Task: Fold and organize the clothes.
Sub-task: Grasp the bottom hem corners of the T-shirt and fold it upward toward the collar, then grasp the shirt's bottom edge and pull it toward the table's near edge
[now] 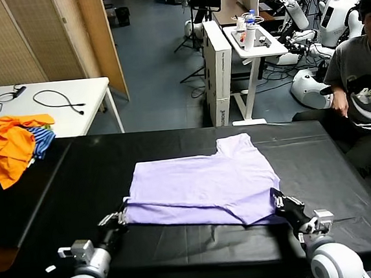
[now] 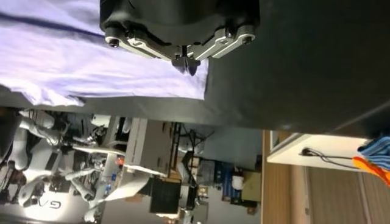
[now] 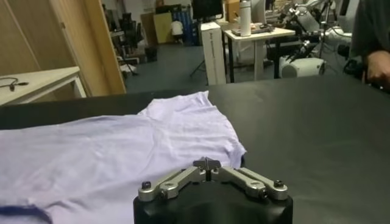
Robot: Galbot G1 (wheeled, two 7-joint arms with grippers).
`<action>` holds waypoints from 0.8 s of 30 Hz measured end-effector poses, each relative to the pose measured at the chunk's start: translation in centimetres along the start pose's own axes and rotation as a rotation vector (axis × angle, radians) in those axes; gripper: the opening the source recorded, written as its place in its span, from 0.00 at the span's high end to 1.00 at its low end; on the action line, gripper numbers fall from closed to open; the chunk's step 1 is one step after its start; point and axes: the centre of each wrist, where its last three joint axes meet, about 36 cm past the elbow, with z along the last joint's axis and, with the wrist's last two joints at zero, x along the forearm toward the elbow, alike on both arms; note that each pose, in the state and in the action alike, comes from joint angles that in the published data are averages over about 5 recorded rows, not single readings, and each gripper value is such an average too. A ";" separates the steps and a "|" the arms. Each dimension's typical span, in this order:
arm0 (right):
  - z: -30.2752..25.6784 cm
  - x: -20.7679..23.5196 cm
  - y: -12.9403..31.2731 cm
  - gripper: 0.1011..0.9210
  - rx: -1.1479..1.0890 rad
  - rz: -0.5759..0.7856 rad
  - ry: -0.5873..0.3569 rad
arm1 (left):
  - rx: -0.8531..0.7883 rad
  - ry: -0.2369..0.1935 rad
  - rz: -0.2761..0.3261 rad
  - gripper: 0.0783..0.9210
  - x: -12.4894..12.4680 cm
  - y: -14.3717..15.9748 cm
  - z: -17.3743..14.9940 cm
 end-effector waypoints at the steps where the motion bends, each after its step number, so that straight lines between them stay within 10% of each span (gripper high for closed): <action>1: 0.0 0.0 0.0 0.87 0.001 -0.003 0.010 | -0.001 0.004 -0.002 0.92 -0.1 0.0 0.0; 5: -0.2 0.7 -0.1 0.58 0.011 -0.024 0.063 | -0.007 0.030 -0.015 0.83 0.0 -0.1 0.2; 12: -0.8 3.8 -0.3 0.09 0.082 -0.030 0.107 | -0.011 0.057 -0.025 0.35 1.2 0.0 0.0; 18: -0.9 6.6 0.0 0.02 0.118 -0.020 0.110 | -0.009 0.077 -0.009 0.04 2.7 -0.5 0.2; 24: -0.5 7.9 0.2 0.03 0.122 -0.015 0.124 | -0.001 0.096 -0.010 0.02 3.2 -0.8 0.6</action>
